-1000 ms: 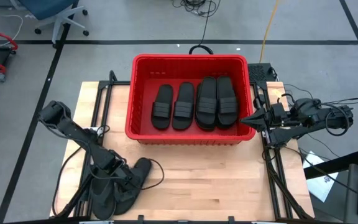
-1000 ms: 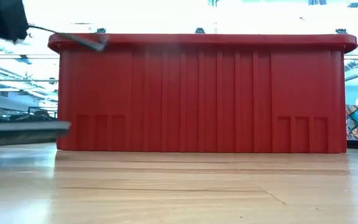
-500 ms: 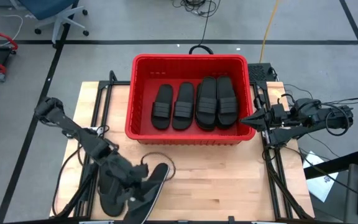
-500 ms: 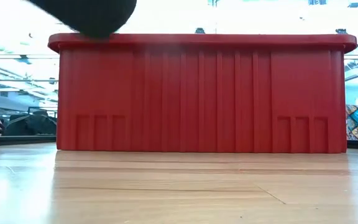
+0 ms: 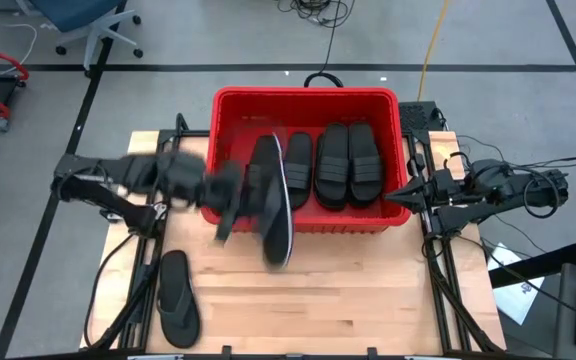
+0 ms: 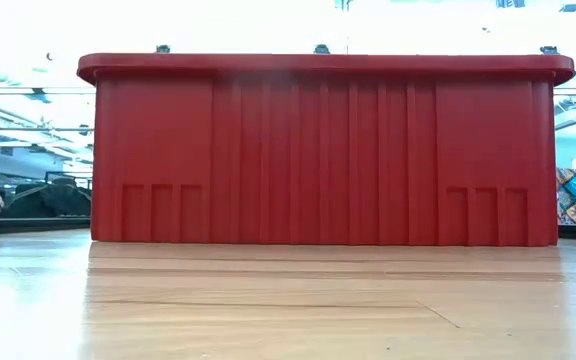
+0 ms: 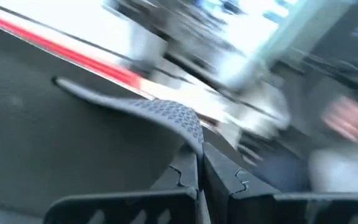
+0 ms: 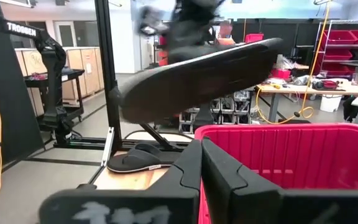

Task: Pick and place slides into bin
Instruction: Put the black slipper into the red bin

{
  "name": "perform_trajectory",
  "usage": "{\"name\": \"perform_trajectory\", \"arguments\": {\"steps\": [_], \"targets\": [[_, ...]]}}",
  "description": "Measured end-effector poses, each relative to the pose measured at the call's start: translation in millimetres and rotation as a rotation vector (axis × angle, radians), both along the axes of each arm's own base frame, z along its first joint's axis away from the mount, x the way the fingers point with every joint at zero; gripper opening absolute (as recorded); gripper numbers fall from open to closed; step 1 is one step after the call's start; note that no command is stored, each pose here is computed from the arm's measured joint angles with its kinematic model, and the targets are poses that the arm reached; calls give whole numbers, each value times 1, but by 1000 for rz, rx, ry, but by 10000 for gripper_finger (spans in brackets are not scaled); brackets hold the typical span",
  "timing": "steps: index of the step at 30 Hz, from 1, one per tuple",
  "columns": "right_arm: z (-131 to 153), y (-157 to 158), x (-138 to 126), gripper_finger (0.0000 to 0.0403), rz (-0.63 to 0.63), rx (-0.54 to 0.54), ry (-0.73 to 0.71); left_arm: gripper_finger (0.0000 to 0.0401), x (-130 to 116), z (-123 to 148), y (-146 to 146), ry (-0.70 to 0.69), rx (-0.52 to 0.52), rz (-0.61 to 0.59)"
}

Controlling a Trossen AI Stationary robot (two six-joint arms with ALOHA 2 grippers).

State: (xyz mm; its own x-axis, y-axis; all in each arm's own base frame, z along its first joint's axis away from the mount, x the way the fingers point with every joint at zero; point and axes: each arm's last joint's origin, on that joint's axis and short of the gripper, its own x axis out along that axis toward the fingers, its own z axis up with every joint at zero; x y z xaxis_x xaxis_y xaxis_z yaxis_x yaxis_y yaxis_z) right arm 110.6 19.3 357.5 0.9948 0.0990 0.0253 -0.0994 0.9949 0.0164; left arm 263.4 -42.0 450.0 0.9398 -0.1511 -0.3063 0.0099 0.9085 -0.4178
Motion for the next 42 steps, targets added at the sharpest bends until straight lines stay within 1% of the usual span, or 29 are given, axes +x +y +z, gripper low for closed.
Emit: {"name": "perform_trajectory", "arguments": {"steps": [2, 4, 6, 8, 11, 14, 16, 18, 22, 26, 32, 39, 42], "targets": [[0, 0, 0, 0, 0, -3, 0, 0, 0, 8, 29, 2, 49, 187], [0, 0, 0, 0, 0, -9, -1, 0, -3, 10, 56, 29, 57, 348], [0, 0, 0, 0, 0, 1, 0, 0, 0, 10, 83, 50, 55, 449], [0, 0, 0, 0, 0, 6, 1, 0, 2, 2, 108, 125, 40, 481], [0, 0, 0, 0, -2, 4, 1, 0, 15, -11, 142, 185, 12, 419], [0, 0, 0, 0, -7, 7, 1, 0, 36, -34, 167, 261, -3, 307], [0, 0, 0, 0, -8, 29, 4, 0, 51, -53, 180, 321, -12, 219], [0, 0, 0, 0, -9, 45, 5, 0, 67, -72, 189, 381, -19, 152], [0, 0, 0, 0, -9, 52, 6, 0, 85, -113, 206, 528, -41, 97], [0, -1, 0, 0, -31, 53, 6, 0, 101, -146, 216, 594, -63, 46], [1, -3, 0, 0, -98, 57, -5, 0, 114, -171, 222, 616, -61, 4], [3, -3, 0, 0, -112, 66, -28, 0, 122, -179, 232, 589, -59, 50], [4, -3, 0, 0, -112, 68, -41, 0, 121, -181, 235, 593, -56, 53]]}}
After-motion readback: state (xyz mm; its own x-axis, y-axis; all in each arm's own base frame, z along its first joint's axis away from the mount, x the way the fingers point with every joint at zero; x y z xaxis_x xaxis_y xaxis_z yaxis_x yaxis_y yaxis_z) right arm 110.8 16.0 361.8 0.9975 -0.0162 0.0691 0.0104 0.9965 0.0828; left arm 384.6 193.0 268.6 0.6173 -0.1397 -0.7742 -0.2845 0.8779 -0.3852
